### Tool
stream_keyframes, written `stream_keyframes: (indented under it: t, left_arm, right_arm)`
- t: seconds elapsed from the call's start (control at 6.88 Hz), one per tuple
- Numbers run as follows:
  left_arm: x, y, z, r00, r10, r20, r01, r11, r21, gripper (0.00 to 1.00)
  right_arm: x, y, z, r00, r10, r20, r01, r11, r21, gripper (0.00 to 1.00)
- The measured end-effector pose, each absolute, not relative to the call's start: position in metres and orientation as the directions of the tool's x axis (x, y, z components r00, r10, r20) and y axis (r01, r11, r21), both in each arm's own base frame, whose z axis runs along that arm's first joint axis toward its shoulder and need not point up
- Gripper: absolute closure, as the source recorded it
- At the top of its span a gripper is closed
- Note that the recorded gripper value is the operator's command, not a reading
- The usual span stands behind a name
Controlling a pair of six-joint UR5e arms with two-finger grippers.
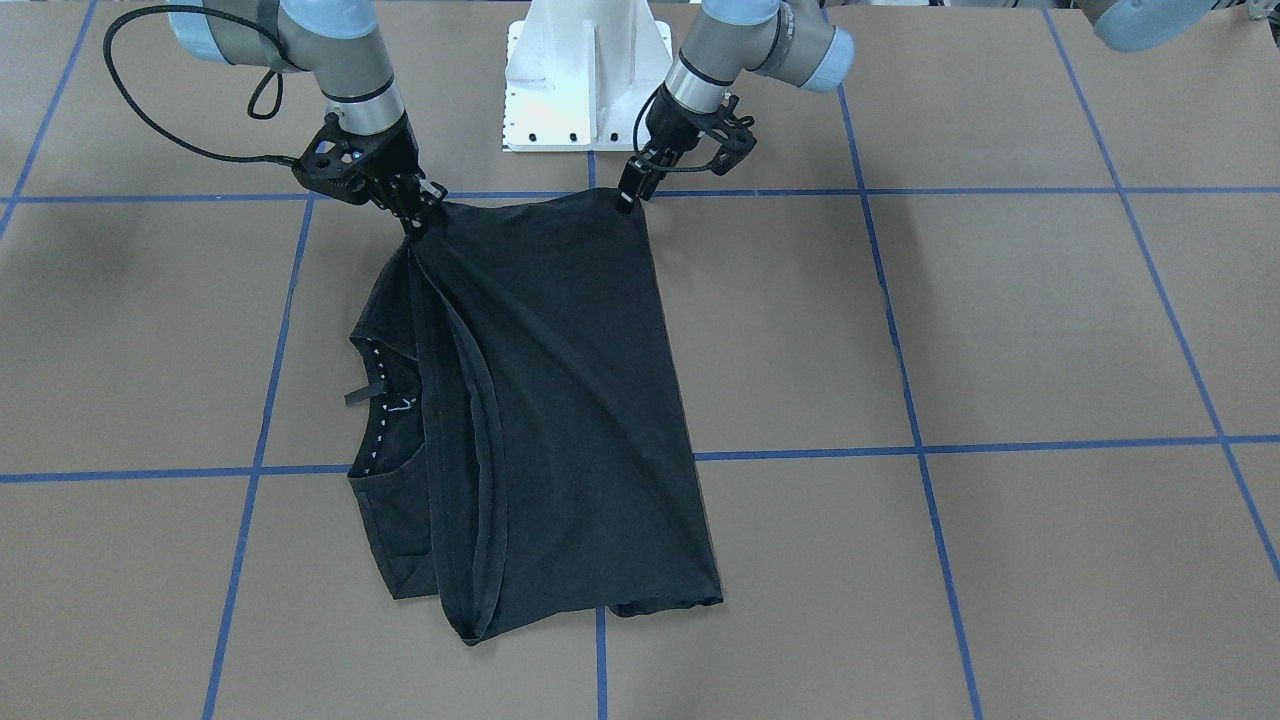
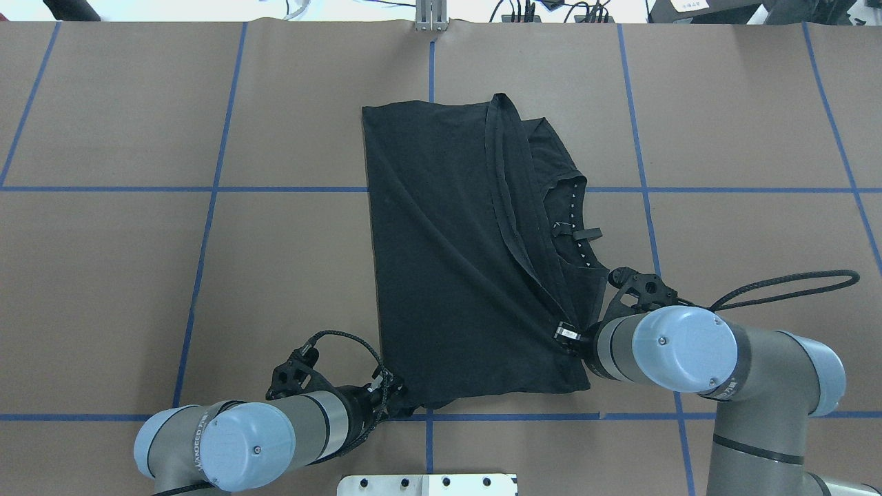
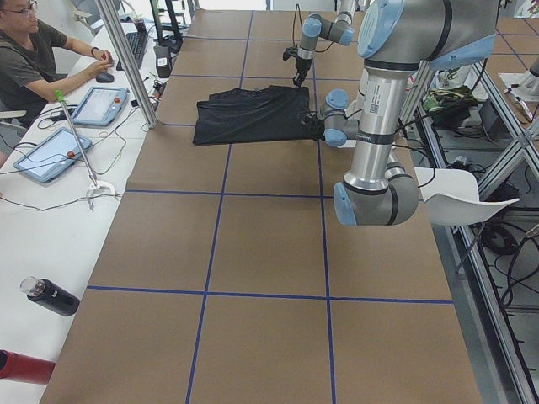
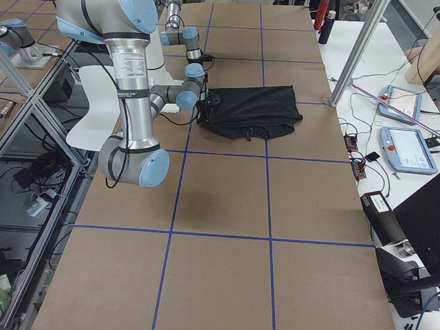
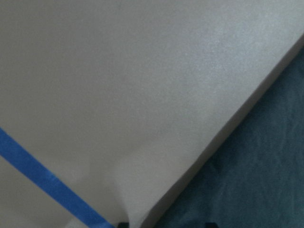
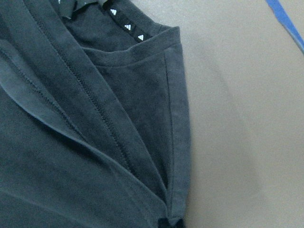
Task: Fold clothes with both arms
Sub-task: 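Grasp the shirt's near corners with both grippers, then lift the near edge with both grippers and fold it away from the robot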
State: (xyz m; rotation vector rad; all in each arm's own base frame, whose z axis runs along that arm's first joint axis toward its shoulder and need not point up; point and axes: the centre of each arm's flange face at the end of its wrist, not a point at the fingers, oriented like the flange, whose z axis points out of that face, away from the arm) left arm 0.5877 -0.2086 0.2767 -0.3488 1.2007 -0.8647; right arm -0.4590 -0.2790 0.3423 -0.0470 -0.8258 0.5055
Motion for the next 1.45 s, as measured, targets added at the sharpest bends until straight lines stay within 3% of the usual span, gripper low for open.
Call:
stream_keyframes:
  t: [0.87, 1.45]
  left_arm:
    - [0.553, -0.212, 0.254, 0.052, -0.738, -0.673, 0.366, 0.641, -0.675, 1.0]
    - [0.457, -0.188, 0.177, 0.013, -0.759, -0.651, 0.3, 0.624, -0.721, 1.0]
  right_arm:
    - [-0.456, -0.278, 0.338, 0.562, 0.446, 0.697, -0.408, 0.882, -0.236, 1.0]
    - [-0.398, -0.244, 0.31, 0.549, 0.444, 0.708, -0.249, 0.895, -0.369, 1.0]
